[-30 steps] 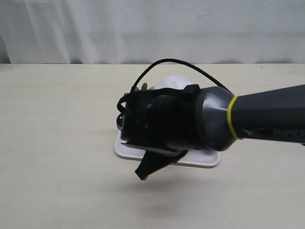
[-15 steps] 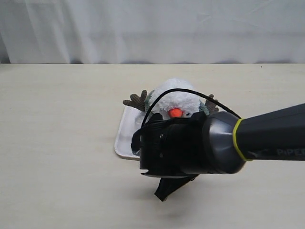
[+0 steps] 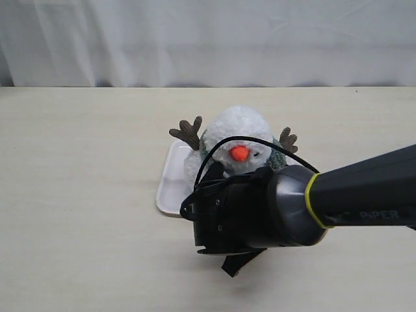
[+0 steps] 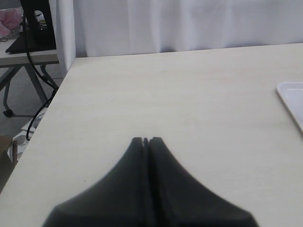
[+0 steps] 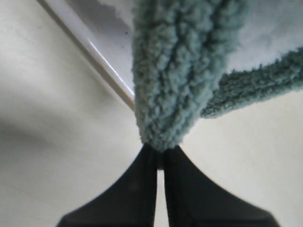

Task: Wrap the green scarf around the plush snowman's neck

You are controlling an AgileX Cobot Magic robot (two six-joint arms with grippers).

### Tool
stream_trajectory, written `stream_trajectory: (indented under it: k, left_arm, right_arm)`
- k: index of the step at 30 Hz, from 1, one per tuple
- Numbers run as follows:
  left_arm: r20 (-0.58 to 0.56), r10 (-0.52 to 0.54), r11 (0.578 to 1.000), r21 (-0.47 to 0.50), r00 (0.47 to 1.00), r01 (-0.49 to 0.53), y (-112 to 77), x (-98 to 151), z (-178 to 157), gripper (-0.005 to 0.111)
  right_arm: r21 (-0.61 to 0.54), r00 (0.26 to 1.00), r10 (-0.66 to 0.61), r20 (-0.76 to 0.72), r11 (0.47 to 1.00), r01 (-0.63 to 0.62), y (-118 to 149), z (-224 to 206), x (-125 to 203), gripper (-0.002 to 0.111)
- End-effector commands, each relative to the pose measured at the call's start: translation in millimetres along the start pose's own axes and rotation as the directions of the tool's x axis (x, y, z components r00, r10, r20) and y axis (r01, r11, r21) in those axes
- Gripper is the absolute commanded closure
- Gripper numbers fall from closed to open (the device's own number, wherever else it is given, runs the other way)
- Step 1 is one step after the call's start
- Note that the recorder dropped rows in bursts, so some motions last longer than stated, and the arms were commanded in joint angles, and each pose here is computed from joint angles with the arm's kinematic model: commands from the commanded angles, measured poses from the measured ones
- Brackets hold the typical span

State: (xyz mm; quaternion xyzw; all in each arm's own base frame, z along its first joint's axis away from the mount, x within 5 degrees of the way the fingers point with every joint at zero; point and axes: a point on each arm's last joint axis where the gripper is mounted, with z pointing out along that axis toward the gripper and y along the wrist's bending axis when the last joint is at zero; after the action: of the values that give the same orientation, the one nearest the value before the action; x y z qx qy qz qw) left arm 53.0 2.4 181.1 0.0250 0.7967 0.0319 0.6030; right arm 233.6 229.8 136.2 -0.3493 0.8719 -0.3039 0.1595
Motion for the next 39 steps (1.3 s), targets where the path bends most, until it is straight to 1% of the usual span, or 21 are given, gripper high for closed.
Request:
stream_trajectory:
  k: [1,2,3,5,6,7,9,11,14,16,17,19,20,22,23,25,28,30,34,37,39]
  left_arm:
    - [0.008,-0.003,1.0,0.0,1.0,0.003,-0.1,-0.3,0.2,0.107]
    - [0.008,-0.003,1.0,0.0,1.0,0.003,-0.1,-0.3,0.2,0.107]
    - [0.006,-0.005,1.0,0.0,1.0,0.005,-0.1,-0.1,0.2,0.107]
    - [0.006,-0.005,1.0,0.0,1.0,0.005,-0.1,-0.1,0.2,0.107]
    - [0.006,-0.005,1.0,0.0,1.0,0.005,-0.1,-0.1,0.2,0.107]
    - [0.006,-0.005,1.0,0.0,1.0,0.005,-0.1,-0.1,0.2,0.107]
    - [0.006,-0.005,1.0,0.0,1.0,0.005,-0.1,-0.1,0.2,0.107]
    - [0.006,-0.005,1.0,0.0,1.0,0.005,-0.1,-0.1,0.2,0.107]
    - [0.006,-0.005,1.0,0.0,1.0,0.005,-0.1,-0.1,0.2,0.107]
    - [0.006,-0.005,1.0,0.0,1.0,0.005,-0.1,-0.1,0.2,0.107]
    - [0.006,-0.005,1.0,0.0,1.0,0.005,-0.1,-0.1,0.2,0.107]
    - [0.006,-0.005,1.0,0.0,1.0,0.005,-0.1,-0.1,0.2,0.107]
    - [0.006,-0.005,1.0,0.0,1.0,0.005,-0.1,-0.1,0.2,0.107]
    - [0.006,-0.005,1.0,0.0,1.0,0.005,-0.1,-0.1,0.2,0.107]
    - [0.006,-0.005,1.0,0.0,1.0,0.005,-0.1,-0.1,0.2,0.107]
    - [0.008,-0.005,1.0,0.0,1.0,0.005,-0.1,-0.3,0.2,0.107]
    - [0.008,-0.003,1.0,0.0,1.0,0.003,-0.1,-0.3,0.2,0.107]
    - [0.008,-0.003,1.0,0.0,1.0,0.003,-0.1,-0.3,0.2,0.107]
    - [0.008,-0.003,1.0,0.0,1.0,0.003,-0.1,-0.3,0.2,0.107]
    - [0.008,-0.003,1.0,0.0,1.0,0.003,-0.1,-0.3,0.2,0.107]
    - [0.008,-0.003,1.0,0.0,1.0,0.003,-0.1,-0.3,0.2,0.107]
  right_arm:
    - [0.036,1.0,-0.003,-0.015,0.999,0.003,-3.9,0.2,2.2,0.104]
    - [0.037,1.0,-0.004,-0.015,0.999,0.005,-3.6,-0.2,2.4,0.104]
    - [0.036,1.0,-0.002,-0.019,0.999,0.003,-3.5,-0.2,2.7,0.101]
    - [0.027,1.0,-0.015,-0.028,1.0,0.016,-2.7,-0.2,3.5,0.092]
    - [0.01,0.998,-0.035,-0.047,0.999,0.036,-1.3,-0.2,5.2,0.084]
    - [0.003,0.997,-0.037,-0.061,0.999,0.038,-0.7,-0.3,6.5,0.079]
    - [0.013,0.994,-0.025,-0.11,1.0,0.026,-2.0,-1.1,11.1,0.059]
    - [0.018,0.989,-0.023,-0.144,0.999,0.026,-2.5,-1.5,14.2,0.053]
    - [0.011,0.988,-0.003,-0.157,1.0,0.005,-6.9,-6.4,20.6,0.053]
    - [-0.021,0.994,0.047,-0.099,0.999,-0.049,-14.0,-15.0,26.4,0.053]
    - [-0.062,0.995,0.095,-0.04,0.993,-0.097,-18.6,-22.3,28.5,0.053]
    - [-0.113,0.984,0.178,0.022,0.978,-0.174,-26.3,-30.8,31.6,0.053]
    - [-0.147,0.962,0.265,0.068,0.956,-0.253,-38.0,-35.2,33.8,0.053]
    - [-0.186,0.928,0.361,0.093,0.922,-0.34,-52.7,-37.4,35.1,0.053]
    - [-0.224,0.894,0.437,0.097,0.885,-0.408,-66.6,-34.8,35.3,0.053]
    - [-0.27,0.859,0.504,0.09,0.843,-0.466,-79.4,-27.7,34.3,0.053]
    - [-0.379,0.828,0.552,0.098,0.79,-0.482,-86.9,-8.4,31.6,0.053]
    - [-0.381,0.816,0.572,0.083,0.775,-0.504,-91.2,4.5,33.1,0.053]
    - [-0.339,0.798,0.603,0.012,0.753,-0.564,-102.5,31.0,38.6,0.053]
    - [-0.347,0.799,0.601,0.009,0.751,-0.561,-104.4,43.5,37.8,0.053]
    - [-0.374,0.811,0.583,0.035,0.761,-0.531,-101.9,47.5,34.0,0.053]
